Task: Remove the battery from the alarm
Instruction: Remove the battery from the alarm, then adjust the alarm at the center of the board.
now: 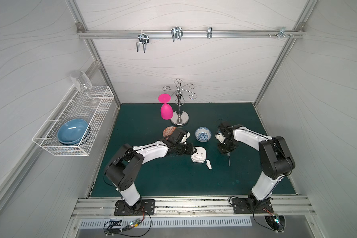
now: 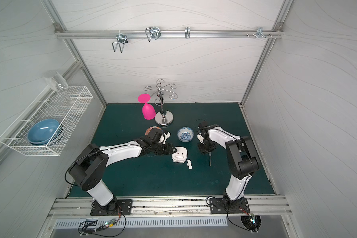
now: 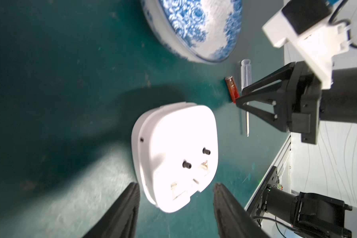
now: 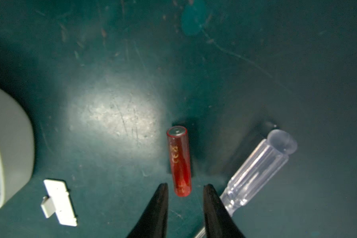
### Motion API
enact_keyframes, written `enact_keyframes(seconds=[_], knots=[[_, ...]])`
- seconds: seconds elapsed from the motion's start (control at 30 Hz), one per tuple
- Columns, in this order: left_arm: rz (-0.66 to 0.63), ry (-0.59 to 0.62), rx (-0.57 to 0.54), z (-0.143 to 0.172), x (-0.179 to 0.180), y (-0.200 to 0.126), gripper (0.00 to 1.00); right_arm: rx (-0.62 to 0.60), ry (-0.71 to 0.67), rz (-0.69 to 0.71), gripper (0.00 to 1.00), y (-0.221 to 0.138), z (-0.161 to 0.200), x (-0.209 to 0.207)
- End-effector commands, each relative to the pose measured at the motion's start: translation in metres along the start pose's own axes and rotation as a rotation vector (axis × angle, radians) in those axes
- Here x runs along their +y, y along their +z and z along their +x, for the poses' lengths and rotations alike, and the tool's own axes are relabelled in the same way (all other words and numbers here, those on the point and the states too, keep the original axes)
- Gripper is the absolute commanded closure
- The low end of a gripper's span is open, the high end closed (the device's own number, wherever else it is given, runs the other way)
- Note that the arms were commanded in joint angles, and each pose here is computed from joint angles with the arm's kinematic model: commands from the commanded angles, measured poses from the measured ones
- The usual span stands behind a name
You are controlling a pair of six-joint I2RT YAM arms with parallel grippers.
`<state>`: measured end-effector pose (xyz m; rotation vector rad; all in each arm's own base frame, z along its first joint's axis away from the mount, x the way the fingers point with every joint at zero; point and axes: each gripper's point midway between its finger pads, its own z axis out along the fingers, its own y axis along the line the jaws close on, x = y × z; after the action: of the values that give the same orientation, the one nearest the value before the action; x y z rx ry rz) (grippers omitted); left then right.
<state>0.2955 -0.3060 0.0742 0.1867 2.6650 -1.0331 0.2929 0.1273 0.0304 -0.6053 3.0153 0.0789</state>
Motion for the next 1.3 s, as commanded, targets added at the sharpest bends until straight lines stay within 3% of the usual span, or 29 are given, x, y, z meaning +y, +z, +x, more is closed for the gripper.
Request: enact_keyframes(seconds=[0.0,0.17,0.3,0.6,0.9,1.1,1.27], knots=[[0.032,0.037,-0.026,-0.02,-0.011,0.0,0.4,-0.072,0.033,-0.029,0.53,-0.022,-0.005,0.007],[0.022,0.004,-0.036,-0.015,-0.002,-0.006,0.41,-0.208,0.101,-0.225,0.26,-0.048,-0.009,0.041],[-0.003,-0.03,-0.068,-0.009,0.01,-0.02,0.39,-0.199,0.089,-0.334,0.16,-0.042,-0.006,0.081],[-0.034,-0.119,-0.114,0.012,0.04,-0.059,0.38,-0.161,-0.01,-0.428,0.13,-0.017,-0.036,0.154],[-0.072,-0.169,-0.148,0.028,0.063,-0.084,0.33,-0.182,-0.249,-0.436,0.12,-0.014,-0.069,0.212],[-0.07,-0.141,-0.145,0.018,0.06,-0.082,0.33,-0.256,-0.27,-0.368,0.06,-0.045,-0.067,0.198],[-0.066,-0.087,-0.115,0.002,0.057,-0.068,0.34,-0.239,-0.21,-0.416,0.04,-0.055,-0.029,0.193]])
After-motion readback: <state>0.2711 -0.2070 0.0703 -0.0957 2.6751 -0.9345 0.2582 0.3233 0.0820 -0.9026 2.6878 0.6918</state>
